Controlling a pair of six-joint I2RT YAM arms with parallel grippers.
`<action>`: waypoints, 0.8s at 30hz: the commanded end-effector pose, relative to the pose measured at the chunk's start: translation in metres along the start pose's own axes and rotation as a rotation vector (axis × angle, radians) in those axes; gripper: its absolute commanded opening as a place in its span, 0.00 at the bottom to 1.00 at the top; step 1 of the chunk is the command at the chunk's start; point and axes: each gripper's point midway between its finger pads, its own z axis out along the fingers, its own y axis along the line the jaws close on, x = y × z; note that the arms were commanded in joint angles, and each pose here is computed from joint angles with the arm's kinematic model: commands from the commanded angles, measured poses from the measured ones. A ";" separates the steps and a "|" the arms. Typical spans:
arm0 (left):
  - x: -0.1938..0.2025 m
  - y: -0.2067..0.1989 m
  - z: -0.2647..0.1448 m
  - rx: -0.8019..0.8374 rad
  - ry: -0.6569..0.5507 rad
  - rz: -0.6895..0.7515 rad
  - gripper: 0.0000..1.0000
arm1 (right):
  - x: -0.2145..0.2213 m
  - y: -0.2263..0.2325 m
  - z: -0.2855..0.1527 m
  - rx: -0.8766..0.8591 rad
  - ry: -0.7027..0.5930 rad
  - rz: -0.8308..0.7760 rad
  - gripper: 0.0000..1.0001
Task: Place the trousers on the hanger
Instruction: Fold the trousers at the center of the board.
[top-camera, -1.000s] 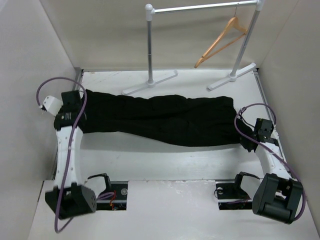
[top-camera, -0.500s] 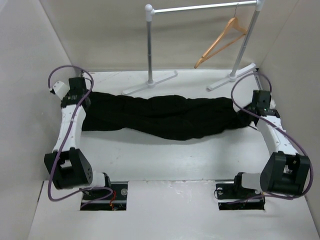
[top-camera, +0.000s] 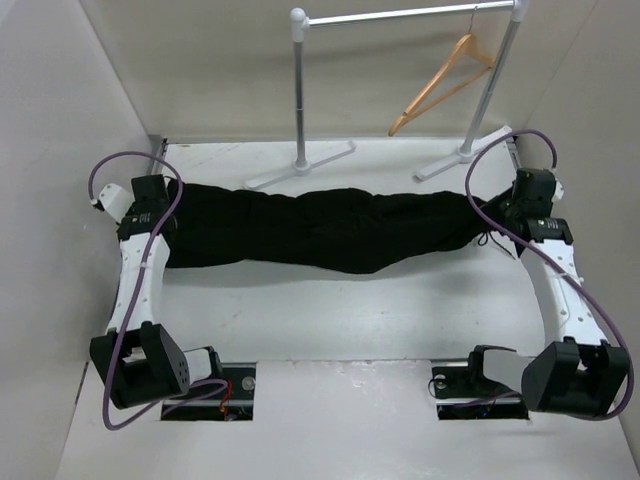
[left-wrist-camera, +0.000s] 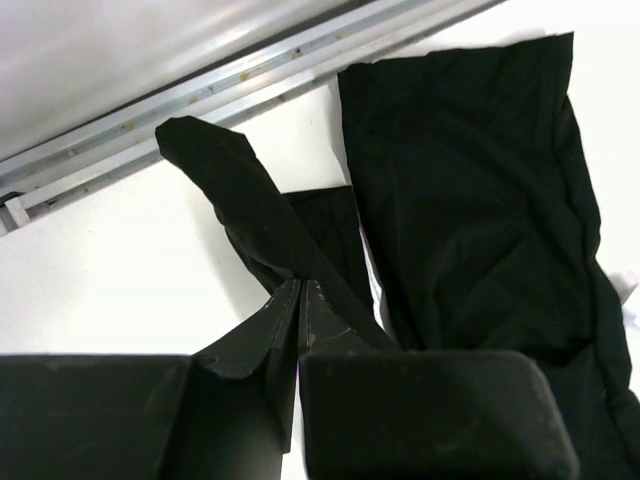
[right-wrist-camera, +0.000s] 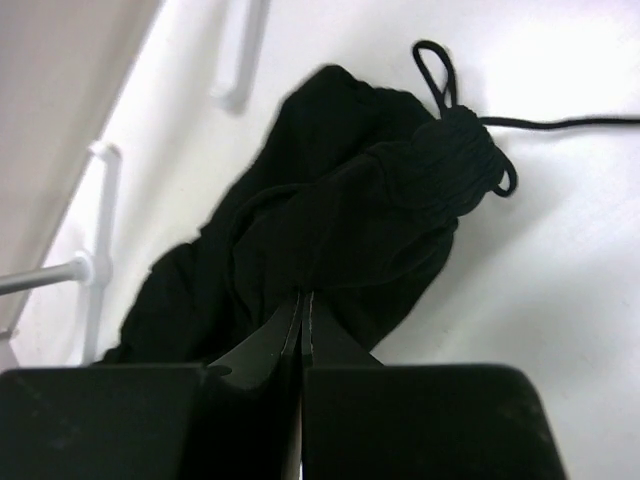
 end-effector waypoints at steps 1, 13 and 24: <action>-0.026 -0.006 -0.006 0.021 -0.067 -0.048 0.00 | 0.004 -0.020 0.001 0.044 -0.004 0.005 0.00; -0.033 -0.024 0.010 0.004 -0.071 -0.042 0.00 | -0.006 -0.054 0.027 0.140 -0.018 0.034 0.00; -0.050 -0.099 0.060 0.009 -0.069 0.114 0.00 | -0.051 -0.003 0.106 0.153 0.003 -0.004 0.01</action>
